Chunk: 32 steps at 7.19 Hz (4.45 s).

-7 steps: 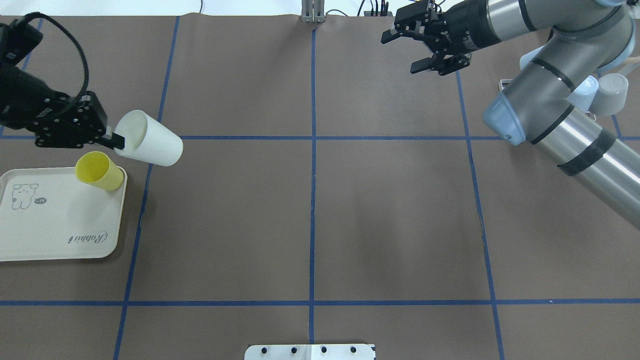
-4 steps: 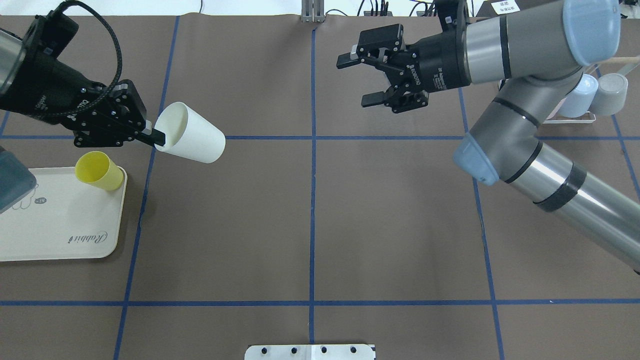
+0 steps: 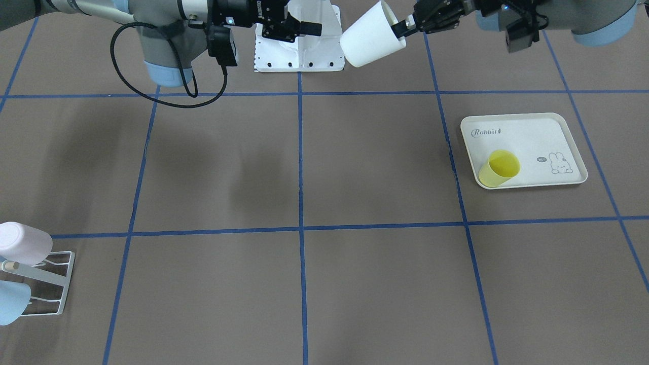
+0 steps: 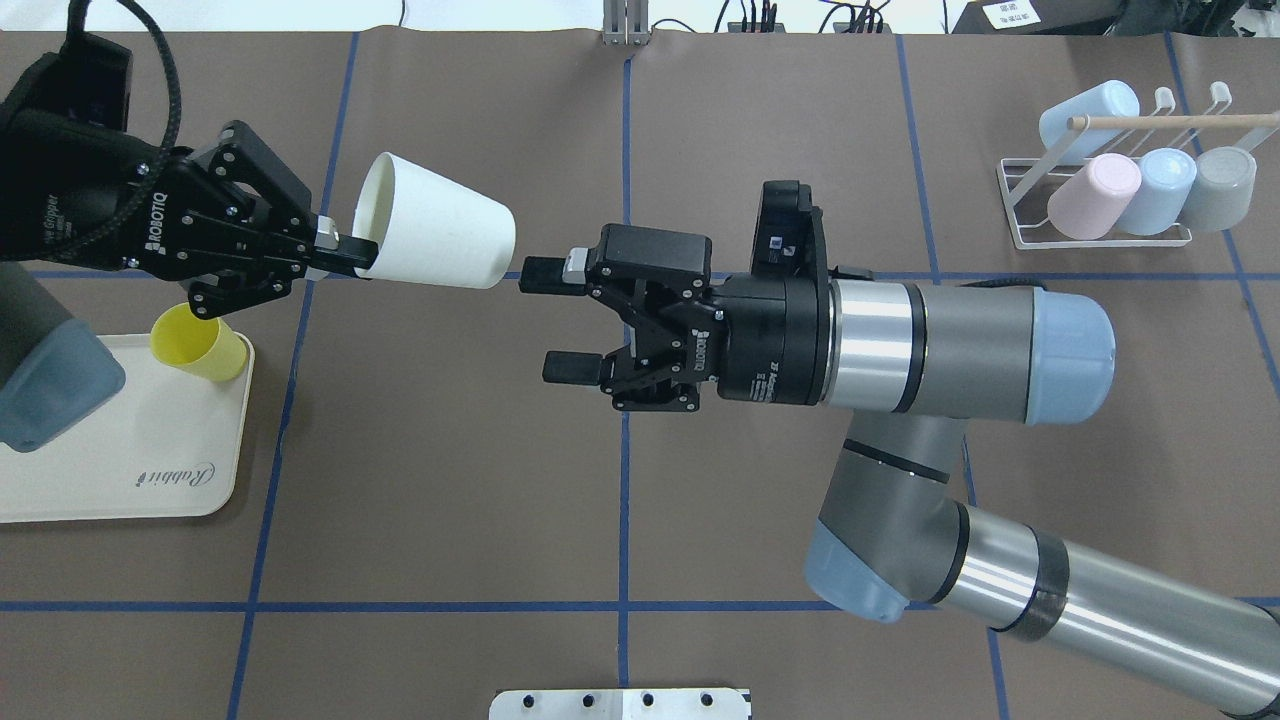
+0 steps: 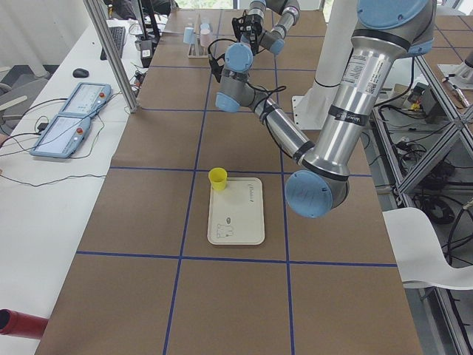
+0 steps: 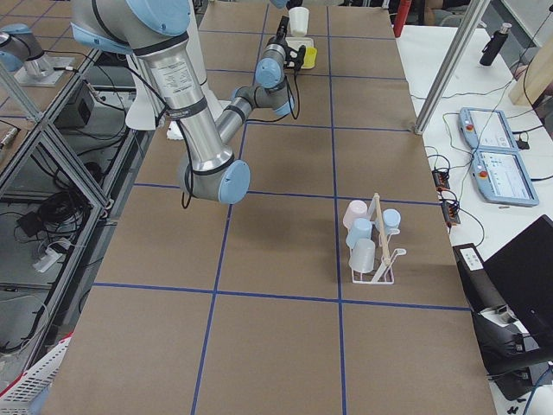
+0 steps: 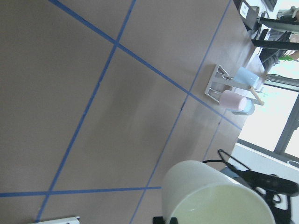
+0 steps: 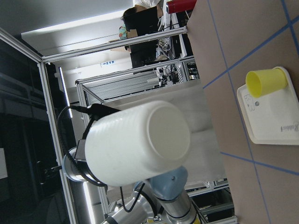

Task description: Transfer IKEA cup to right arm and place on rack

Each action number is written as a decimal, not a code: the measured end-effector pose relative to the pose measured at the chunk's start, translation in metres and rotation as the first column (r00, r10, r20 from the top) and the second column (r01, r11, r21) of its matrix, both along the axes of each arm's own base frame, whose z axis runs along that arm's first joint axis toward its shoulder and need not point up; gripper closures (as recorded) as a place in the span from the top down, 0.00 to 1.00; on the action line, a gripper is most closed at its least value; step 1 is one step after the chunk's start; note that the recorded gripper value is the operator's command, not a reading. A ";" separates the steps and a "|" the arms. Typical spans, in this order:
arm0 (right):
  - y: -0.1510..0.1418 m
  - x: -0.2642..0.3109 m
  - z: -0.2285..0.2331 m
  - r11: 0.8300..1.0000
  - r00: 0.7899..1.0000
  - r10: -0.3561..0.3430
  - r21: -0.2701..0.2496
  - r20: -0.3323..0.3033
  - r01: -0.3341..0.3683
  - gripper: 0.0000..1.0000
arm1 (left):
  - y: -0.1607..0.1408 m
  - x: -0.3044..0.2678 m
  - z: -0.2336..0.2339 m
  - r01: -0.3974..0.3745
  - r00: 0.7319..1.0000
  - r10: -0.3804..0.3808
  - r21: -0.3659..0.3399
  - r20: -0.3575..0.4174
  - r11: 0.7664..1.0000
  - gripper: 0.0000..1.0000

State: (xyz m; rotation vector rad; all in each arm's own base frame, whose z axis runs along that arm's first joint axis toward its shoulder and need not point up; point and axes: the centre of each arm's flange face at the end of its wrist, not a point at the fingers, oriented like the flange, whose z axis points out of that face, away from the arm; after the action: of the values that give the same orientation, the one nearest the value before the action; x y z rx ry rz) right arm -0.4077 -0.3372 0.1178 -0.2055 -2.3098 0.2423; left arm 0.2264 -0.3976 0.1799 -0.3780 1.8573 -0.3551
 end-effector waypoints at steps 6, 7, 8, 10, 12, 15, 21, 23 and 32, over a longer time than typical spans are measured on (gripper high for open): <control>0.010 0.020 -0.016 0.996 0.984 0.080 -0.046 0.161 -0.073 0.99 | 0.023 0.014 0.016 -0.116 0.926 0.056 -0.139 -0.373 0.983 0.00; 0.010 0.019 -0.017 0.996 0.983 0.083 -0.050 0.166 -0.075 0.99 | 0.028 0.019 0.014 -0.139 0.913 0.069 -0.148 -0.402 0.979 0.00; 0.011 0.018 -0.018 0.996 0.982 0.083 -0.055 0.169 -0.075 0.99 | 0.033 0.024 0.013 -0.156 0.907 0.081 -0.151 -0.414 0.976 0.00; 0.012 0.016 -0.018 0.995 0.982 0.083 -0.060 0.169 -0.074 0.99 | 0.042 0.036 0.012 -0.190 0.900 0.112 -0.149 -0.422 0.970 0.00; 0.012 0.015 -0.018 0.995 0.982 0.083 -0.061 0.168 -0.073 0.94 | 0.047 0.042 0.011 -0.208 0.897 0.128 -0.147 -0.424 0.967 0.00; 0.014 0.013 -0.017 0.996 0.983 0.078 -0.064 0.166 -0.068 0.14 | 0.050 0.046 0.010 -0.218 0.894 0.138 -0.145 -0.425 0.965 0.35; -0.005 0.026 0.002 0.987 0.983 0.143 -0.095 0.114 -0.133 0.14 | 0.034 0.049 0.020 -0.089 0.920 0.044 -0.099 -0.390 0.991 1.00; -0.058 0.060 0.027 0.958 0.963 0.259 -0.102 -0.079 -0.266 0.14 | 0.004 0.067 0.051 0.077 0.965 -0.085 -0.045 -0.249 0.996 1.00; -0.348 0.300 0.210 0.851 0.038 0.510 0.498 -0.859 -0.170 0.08 | -0.081 0.113 0.155 0.306 0.945 -0.315 0.109 0.085 0.946 1.00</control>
State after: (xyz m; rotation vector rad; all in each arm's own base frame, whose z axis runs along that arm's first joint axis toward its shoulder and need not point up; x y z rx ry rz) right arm -0.1078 -0.6851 0.3277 0.5770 -0.8826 0.2012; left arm 0.3398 -0.4783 0.3349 0.0012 1.8264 -0.4892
